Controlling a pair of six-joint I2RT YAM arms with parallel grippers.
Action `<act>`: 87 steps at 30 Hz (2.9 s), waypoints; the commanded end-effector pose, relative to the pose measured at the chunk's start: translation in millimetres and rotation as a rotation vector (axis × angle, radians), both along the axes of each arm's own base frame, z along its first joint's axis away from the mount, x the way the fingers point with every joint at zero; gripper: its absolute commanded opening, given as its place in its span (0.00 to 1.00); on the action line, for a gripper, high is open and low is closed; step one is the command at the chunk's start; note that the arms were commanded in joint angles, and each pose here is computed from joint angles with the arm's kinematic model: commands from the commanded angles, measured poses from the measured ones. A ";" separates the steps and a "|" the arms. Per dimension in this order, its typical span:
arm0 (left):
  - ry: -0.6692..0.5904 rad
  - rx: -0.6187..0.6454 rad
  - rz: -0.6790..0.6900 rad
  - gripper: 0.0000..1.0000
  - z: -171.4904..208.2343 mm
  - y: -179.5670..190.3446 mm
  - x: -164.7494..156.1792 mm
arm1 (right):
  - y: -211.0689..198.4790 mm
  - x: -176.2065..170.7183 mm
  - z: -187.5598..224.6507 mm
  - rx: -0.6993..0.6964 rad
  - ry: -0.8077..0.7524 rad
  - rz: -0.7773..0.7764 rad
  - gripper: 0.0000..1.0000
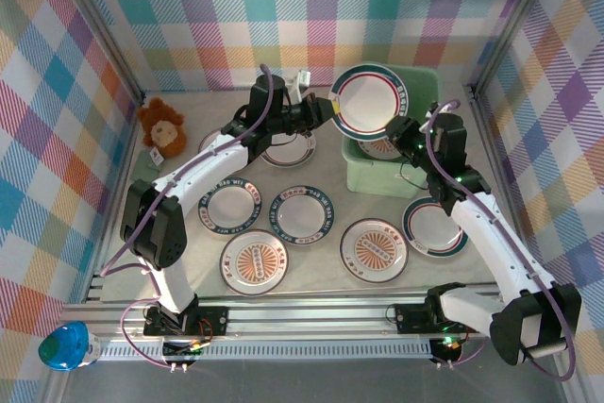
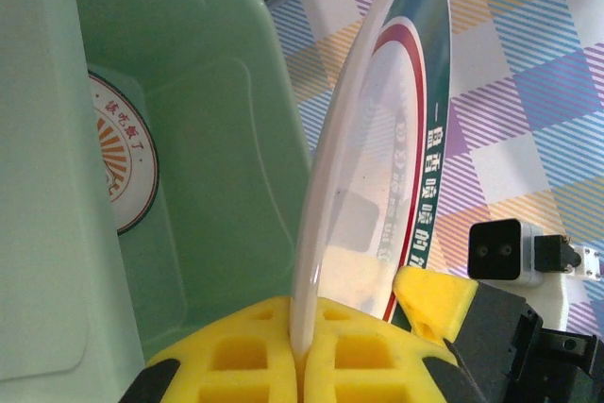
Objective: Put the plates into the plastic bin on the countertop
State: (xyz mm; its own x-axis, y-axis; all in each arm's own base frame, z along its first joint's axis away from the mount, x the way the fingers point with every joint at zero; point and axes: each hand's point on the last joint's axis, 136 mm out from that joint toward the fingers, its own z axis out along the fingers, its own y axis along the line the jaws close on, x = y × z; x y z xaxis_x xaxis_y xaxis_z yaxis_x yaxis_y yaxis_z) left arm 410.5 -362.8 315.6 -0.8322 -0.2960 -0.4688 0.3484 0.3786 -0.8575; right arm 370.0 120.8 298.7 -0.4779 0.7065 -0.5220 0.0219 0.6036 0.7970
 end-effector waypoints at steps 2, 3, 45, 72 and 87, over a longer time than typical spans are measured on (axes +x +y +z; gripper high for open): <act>-0.083 -0.076 -0.039 0.00 36.2 -5.8 -11.2 | -3.6 3.5 2.4 0.031 -0.015 -0.029 0.11; -0.082 -0.076 -0.040 0.00 35.7 -6.3 -11.2 | -3.7 3.1 1.6 0.037 -0.012 -0.031 0.08; -0.149 0.177 0.142 0.91 21.7 88.7 52.6 | -70.8 53.9 -39.8 0.227 0.203 -0.658 0.00; -0.064 0.248 0.155 0.91 -22.5 127.9 77.7 | -38.7 119.3 -124.4 0.232 0.446 -0.895 0.00; -0.026 0.254 0.203 0.91 -33.2 165.7 76.6 | -33.1 128.9 -164.5 0.278 0.442 -0.949 0.00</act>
